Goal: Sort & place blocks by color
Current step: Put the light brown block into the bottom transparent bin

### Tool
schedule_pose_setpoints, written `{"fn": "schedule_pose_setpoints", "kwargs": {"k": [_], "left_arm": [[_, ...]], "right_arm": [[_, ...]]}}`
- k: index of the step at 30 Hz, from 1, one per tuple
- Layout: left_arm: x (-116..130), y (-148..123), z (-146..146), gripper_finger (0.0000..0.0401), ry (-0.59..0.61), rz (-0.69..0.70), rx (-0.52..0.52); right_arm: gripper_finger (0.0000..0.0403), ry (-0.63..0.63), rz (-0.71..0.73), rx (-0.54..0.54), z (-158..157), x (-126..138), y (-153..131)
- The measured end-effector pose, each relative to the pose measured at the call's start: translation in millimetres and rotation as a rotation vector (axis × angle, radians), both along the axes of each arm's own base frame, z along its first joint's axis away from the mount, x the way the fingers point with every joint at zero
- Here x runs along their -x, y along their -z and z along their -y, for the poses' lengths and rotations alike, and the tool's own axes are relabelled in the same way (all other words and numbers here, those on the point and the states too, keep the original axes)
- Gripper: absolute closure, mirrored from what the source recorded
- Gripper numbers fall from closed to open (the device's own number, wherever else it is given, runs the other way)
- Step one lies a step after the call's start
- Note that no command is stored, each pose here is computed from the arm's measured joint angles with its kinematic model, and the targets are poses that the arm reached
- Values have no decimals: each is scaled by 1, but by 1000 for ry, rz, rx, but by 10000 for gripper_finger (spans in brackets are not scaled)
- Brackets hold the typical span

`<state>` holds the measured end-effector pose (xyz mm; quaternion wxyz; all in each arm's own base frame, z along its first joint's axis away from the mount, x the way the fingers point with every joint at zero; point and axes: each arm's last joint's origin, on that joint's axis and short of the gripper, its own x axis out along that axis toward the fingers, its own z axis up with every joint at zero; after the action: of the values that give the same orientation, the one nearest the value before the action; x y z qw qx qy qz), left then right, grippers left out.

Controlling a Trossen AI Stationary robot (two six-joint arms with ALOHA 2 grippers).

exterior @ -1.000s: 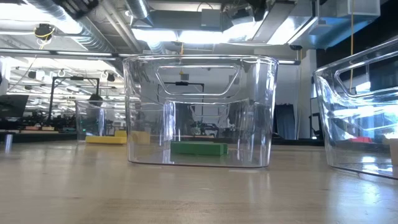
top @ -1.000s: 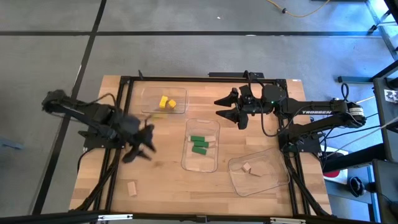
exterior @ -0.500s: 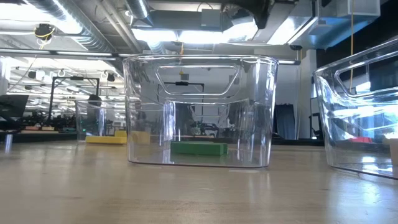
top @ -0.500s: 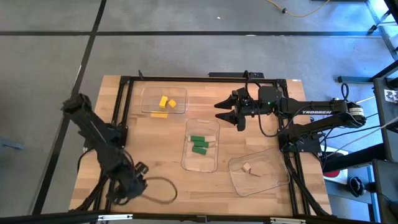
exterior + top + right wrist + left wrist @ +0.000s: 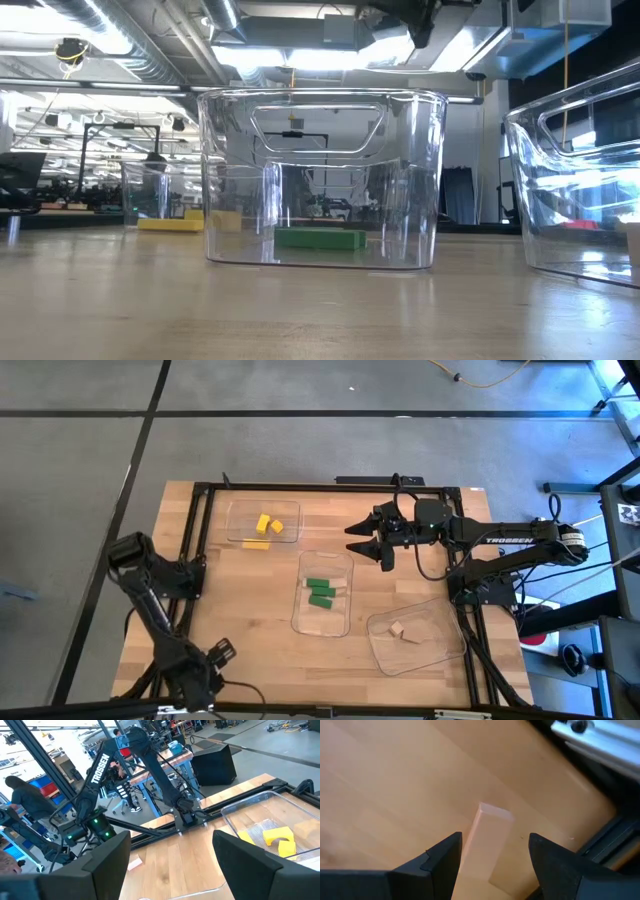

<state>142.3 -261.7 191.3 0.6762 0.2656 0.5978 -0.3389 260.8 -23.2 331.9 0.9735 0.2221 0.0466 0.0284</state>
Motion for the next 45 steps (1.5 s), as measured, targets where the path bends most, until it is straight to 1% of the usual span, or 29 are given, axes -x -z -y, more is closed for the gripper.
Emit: {"fn": "schedule_pose_setpoints", "kwargs": {"k": [3, 7, 11, 14, 19, 24, 28, 32, 33, 35, 39, 42, 45], "left_arm": [[6, 8, -1, 179, 28, 21, -21], [9, 18, -7, 179, 46, 17, -54], [9, 27, -9, 179, 105, 36, -36], [11, 34, -11, 179, 107, 37, -26], [11, 46, -19, 179, 92, 34, -32], [7, 51, -25, 180, 67, 43, -42], [4, 51, -26, 201, 55, 46, -30], [-2, 49, -27, 248, 33, 30, -12], [-4, 47, -27, 262, 22, 23, -3], [-10, 42, -28, 282, -47, 19, 23], [-20, 23, -40, 282, -219, -29, 75], [-27, -1, -59, 282, -343, -34, 126], [-30, -32, -88, 282, -474, 16, 207]], "right_arm": [[119, 0, -1, 0, 0, 0, 0], [119, 0, -2, 0, 0, 0, 0], [119, 12, -2, 1, 0, 0, 0], [119, 34, -2, 3, 1, 0, 0], [119, 34, -2, 3, 1, 0, 0], [119, 34, -2, 3, 1, 0, 0], [119, 34, -2, 3, 1, 0, 0], [119, 34, -2, 3, 1, 0, 0], [119, 34, -2, 4, 1, 0, 0], [119, 34, -2, 4, 1, 0, 0], [119, 34, -5, 3, 1, 0, 0], [119, 34, -21, 7, 1, 0, 2], [119, 32, -38, 25, 1, 0, 4]]}}
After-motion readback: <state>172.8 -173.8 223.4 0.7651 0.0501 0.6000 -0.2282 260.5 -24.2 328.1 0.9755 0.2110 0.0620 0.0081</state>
